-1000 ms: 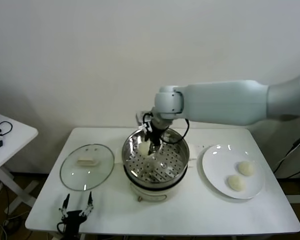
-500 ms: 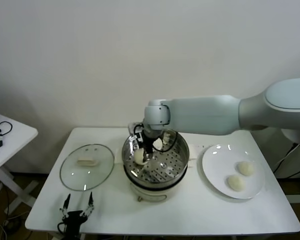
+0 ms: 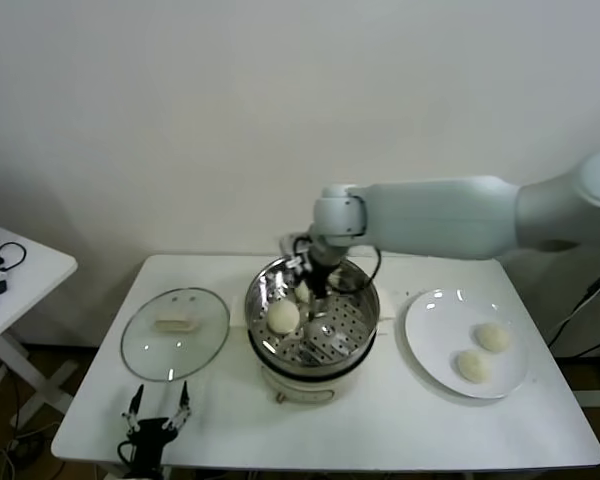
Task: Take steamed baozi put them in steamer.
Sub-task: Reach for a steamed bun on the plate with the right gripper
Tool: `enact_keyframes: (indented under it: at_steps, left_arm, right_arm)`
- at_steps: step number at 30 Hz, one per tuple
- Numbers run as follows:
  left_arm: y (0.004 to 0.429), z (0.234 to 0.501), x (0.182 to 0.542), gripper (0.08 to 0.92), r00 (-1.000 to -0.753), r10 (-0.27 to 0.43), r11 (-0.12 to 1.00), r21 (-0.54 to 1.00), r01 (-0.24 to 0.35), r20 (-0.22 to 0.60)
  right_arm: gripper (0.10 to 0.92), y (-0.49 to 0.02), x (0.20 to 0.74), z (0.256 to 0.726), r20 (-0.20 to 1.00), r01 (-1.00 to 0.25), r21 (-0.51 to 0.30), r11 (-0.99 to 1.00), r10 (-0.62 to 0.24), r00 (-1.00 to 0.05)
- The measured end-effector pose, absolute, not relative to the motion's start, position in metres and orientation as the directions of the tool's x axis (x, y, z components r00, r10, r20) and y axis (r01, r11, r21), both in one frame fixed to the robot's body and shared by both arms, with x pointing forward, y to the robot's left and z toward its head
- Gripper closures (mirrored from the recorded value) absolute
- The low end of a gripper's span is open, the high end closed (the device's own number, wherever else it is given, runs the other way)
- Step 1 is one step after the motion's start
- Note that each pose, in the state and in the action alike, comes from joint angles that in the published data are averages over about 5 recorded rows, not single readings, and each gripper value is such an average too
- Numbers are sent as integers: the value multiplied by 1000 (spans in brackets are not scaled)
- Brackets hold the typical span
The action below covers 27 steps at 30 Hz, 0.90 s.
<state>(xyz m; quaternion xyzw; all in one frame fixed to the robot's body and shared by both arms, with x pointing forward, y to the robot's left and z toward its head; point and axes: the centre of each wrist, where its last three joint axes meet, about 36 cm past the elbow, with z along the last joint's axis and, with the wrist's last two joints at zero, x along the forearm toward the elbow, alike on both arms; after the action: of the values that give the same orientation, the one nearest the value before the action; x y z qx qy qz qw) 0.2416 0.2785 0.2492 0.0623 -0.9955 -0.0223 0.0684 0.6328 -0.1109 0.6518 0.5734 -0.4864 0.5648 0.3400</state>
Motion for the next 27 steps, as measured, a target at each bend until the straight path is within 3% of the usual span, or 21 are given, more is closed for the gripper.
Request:
enact_keyframes:
  at_steps: [7, 14, 27]
  left_arm:
    - [279, 248, 241, 177, -982, -137, 990, 52, -131, 131]
    - [279, 246, 238, 177, -979, -149, 988, 53, -143, 137]
    - [283, 241, 231, 177, -973, -170, 985, 64, -162, 154]
  right_arm:
    - [200, -223, 637, 658, 992, -959, -118, -257, -80, -100]
    - [200, -313, 624, 616, 996, -977, -94, -190, -21, -92]
    - [200, -379, 603, 516, 997, -990, -63, -130, 39, -69]
